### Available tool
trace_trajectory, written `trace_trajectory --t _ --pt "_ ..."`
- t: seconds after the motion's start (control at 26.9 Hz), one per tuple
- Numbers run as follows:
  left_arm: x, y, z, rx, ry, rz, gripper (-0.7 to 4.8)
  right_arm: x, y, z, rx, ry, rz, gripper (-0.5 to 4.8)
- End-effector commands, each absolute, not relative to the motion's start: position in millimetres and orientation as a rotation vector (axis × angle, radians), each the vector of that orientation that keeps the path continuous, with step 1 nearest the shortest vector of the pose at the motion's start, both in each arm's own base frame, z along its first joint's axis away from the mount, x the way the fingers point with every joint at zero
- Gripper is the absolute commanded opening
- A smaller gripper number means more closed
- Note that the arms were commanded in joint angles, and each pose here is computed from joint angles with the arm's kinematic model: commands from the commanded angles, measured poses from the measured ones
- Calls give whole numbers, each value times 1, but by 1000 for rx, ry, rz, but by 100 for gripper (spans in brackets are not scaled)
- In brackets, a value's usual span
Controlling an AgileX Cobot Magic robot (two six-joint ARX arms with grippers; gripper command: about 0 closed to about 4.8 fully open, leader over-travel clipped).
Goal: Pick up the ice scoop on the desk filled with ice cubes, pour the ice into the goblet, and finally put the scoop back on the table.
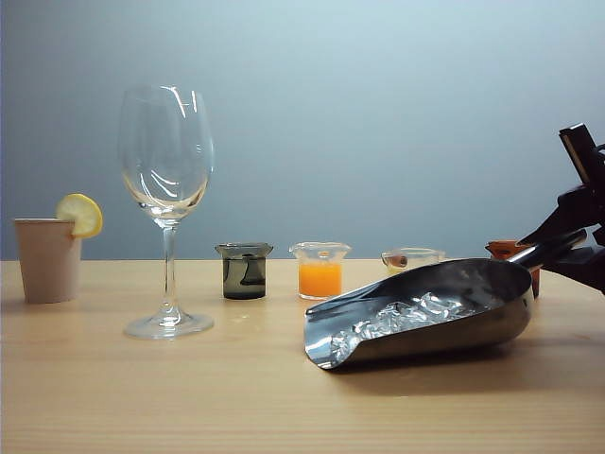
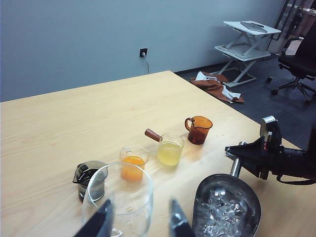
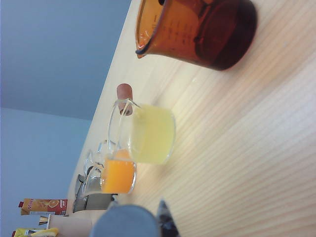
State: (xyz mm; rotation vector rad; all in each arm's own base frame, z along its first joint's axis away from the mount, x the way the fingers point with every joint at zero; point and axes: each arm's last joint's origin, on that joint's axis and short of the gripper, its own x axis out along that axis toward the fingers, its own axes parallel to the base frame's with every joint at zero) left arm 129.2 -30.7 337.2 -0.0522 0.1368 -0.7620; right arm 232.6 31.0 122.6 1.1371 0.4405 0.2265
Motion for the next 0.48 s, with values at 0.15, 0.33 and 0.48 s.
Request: trace_trajectory --t 0.15,0.33,0.48 --pt "129 -30 339 -41 121 -761 149 234 31 128 1168 382 241 -7" --pt "129 -30 339 -42 121 -762 149 242 33 140 1225 352 320 -7" --pt "129 -30 339 -42 121 -762 149 248 33 148 1248 328 336 -7"
